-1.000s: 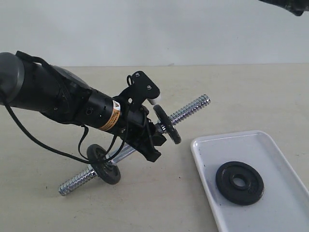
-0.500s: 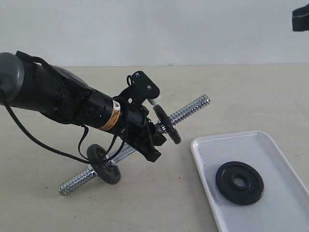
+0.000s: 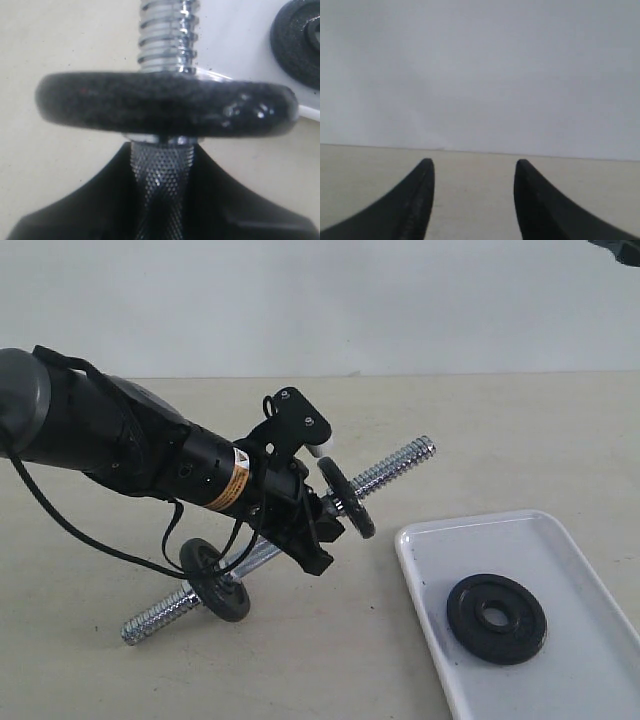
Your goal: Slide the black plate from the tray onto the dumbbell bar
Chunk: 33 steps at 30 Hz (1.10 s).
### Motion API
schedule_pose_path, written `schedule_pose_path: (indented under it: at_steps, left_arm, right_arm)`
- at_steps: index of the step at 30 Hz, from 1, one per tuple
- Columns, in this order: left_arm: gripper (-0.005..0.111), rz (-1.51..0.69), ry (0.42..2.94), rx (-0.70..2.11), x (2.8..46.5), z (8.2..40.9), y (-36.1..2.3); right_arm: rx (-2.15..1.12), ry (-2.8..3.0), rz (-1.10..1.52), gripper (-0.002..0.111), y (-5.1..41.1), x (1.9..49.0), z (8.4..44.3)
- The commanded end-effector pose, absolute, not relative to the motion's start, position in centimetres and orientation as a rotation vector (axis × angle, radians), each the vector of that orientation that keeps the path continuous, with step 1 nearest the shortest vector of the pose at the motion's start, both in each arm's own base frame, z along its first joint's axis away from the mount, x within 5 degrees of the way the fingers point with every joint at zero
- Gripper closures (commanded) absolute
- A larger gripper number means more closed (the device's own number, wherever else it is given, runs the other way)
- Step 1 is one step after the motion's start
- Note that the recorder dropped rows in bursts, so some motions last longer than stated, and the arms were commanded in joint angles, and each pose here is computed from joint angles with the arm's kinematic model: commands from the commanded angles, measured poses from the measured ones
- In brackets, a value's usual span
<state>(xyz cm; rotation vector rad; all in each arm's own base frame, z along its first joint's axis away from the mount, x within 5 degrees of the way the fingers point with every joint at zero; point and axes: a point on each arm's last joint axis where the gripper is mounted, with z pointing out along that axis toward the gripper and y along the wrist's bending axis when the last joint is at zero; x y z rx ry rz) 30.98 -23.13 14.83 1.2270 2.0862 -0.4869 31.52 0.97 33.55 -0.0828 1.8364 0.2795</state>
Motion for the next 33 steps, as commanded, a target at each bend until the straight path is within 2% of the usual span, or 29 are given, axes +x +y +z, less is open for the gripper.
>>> schedule_pose_path:
  at_steps: [1, 2, 5, 15, 19, 22, 25, 30, 33]
  left_arm:
    - [0.102, -0.538, 2.003, 1.180, 31.0, 18.2, -23.6]
    - [0.102, -0.538, 2.003, 1.180, 31.0, 18.2, -23.6]
    - [0.102, -0.549, 2.001, 1.185, 30.9, 18.2, -23.6]
    - [0.102, -0.560, 1.999, 1.190, 30.8, 18.2, -23.7]
    - [0.102, -0.564, 1.999, 1.192, 30.8, 18.2, -23.7]
    - [0.102, -0.564, 1.999, 1.192, 30.8, 18.2, -23.7]
    - [0.102, -0.564, 1.999, 1.192, 30.8, 18.2, -23.7]
    - [0.102, -0.564, 1.999, 1.192, 30.8, 18.2, -23.7]
    - [0.102, -0.564, 1.999, 1.192, 30.8, 18.2, -23.7]
  right_arm:
    - [-0.146, 1.937, 0.451, 0.065, 2.3, 31.6, 32.4]
    - [-0.276, 1.918, 0.398, 0.065, 2.5, 31.5, 32.3]
    - [-0.311, 1.925, 0.411, 0.065, 2.7, 31.3, 32.0]
    - [-0.306, 2.146, 0.767, 0.065, 4.5, 27.6, 25.6]
    - [-0.378, 2.152, 0.912, 0.065, 5.5, 26.5, 25.2]
    - [-0.506, 2.095, 1.044, 0.065, 7.1, 25.9, 26.7]
    - [-0.774, 1.954, 1.293, 0.065, 9.6, 24.2, 29.6]
    - [-0.955, 1.818, 1.363, 0.065, 13.6, 21.5, 34.9]
    - [-1.077, 1.714, 1.374, 0.065, 15.1, 19.0, 36.9]
